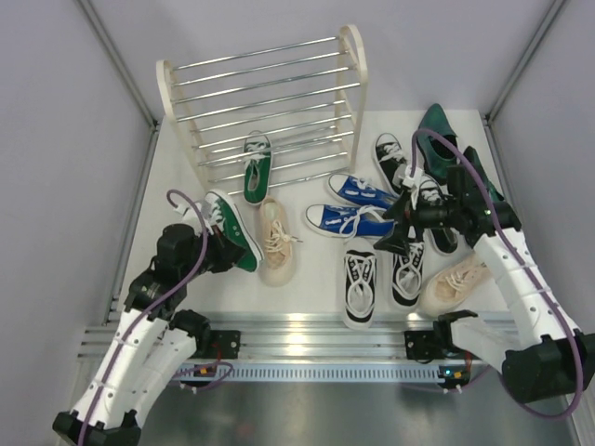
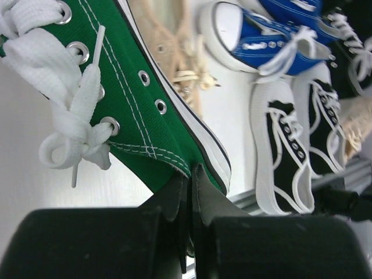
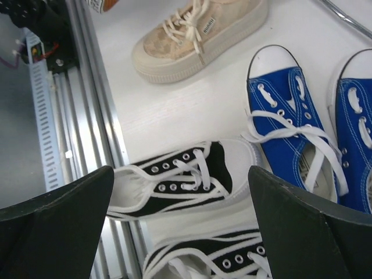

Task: Place and organize the shoes onto the shoe shelf
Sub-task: Pick up the shoe.

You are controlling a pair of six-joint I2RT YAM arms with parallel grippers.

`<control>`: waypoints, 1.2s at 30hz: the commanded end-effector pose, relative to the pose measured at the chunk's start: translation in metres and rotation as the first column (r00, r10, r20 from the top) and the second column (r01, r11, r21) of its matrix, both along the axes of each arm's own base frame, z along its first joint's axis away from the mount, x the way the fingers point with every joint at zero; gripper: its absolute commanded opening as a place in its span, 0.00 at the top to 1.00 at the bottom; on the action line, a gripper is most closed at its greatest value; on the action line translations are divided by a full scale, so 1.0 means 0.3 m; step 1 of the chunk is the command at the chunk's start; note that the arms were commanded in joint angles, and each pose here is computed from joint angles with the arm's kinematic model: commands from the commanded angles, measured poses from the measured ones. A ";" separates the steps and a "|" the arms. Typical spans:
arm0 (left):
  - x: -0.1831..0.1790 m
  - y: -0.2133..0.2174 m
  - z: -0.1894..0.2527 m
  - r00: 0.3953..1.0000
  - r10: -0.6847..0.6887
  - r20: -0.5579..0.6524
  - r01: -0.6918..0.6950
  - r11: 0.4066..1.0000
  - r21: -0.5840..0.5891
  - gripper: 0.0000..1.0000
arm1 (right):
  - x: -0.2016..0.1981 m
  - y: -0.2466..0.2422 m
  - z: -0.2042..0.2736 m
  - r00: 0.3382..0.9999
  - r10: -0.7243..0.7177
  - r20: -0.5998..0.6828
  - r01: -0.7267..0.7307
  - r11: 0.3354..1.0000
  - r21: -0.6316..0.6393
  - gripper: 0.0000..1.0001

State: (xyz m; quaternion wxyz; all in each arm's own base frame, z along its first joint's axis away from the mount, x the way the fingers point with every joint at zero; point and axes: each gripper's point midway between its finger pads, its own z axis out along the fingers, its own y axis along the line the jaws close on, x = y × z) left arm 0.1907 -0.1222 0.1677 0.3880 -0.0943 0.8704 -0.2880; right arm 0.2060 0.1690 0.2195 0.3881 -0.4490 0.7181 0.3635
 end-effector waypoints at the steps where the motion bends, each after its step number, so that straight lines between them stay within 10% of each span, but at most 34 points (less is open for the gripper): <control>1: -0.008 -0.086 0.235 0.933 -0.217 0.286 0.230 0.973 -0.013 1.00 | -0.012 0.076 0.122 0.998 0.062 0.003 -0.061 0.993 0.104 0.01; 10: -0.082 -0.177 0.376 0.843 -0.403 0.355 0.448 0.893 -0.050 1.00 | 0.042 0.205 0.236 0.964 -0.030 -0.263 0.102 0.958 0.267 0.00; 17: -0.067 -0.235 0.470 0.793 -0.478 0.378 0.540 0.839 -0.072 1.00 | 0.136 0.304 0.237 0.808 -0.268 -0.524 0.416 0.890 0.187 0.01; 36: -0.034 -0.509 0.491 0.672 -0.632 0.386 0.680 0.733 0.017 1.00 | 0.257 0.510 0.133 0.631 -0.402 -0.663 0.573 0.818 0.050 0.01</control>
